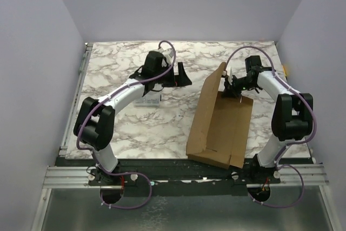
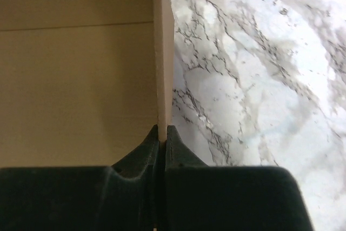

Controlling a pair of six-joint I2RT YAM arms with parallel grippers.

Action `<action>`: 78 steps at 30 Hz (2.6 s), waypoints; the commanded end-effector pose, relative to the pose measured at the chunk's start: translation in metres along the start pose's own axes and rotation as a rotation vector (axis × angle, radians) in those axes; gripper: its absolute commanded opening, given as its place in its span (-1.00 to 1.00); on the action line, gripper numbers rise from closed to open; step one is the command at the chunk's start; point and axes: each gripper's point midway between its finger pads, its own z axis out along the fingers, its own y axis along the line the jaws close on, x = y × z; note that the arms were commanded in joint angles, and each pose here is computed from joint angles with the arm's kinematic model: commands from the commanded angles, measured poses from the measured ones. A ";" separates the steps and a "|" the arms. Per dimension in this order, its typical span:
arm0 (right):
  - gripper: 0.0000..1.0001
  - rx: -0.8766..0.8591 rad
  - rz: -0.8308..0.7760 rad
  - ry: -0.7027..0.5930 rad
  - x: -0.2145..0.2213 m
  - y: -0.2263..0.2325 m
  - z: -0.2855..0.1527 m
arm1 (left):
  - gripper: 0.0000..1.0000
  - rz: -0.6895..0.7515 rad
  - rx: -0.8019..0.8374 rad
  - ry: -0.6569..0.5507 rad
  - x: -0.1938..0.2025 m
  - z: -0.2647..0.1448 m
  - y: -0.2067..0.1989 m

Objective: Fold the paper box
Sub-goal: Fold the paper box at the center of the board.

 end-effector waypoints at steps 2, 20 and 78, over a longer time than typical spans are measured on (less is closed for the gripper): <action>-0.89 -0.044 0.014 0.021 0.012 0.002 0.021 | 0.88 -0.067 0.083 -0.043 0.041 0.002 -0.005; -0.21 -0.032 0.152 0.048 0.032 0.002 0.039 | 0.58 -0.246 0.018 -0.024 0.083 0.055 0.016; -0.15 -0.105 0.421 -0.206 -0.132 0.050 -0.001 | 0.75 -0.188 -0.127 -0.190 0.015 -0.049 0.014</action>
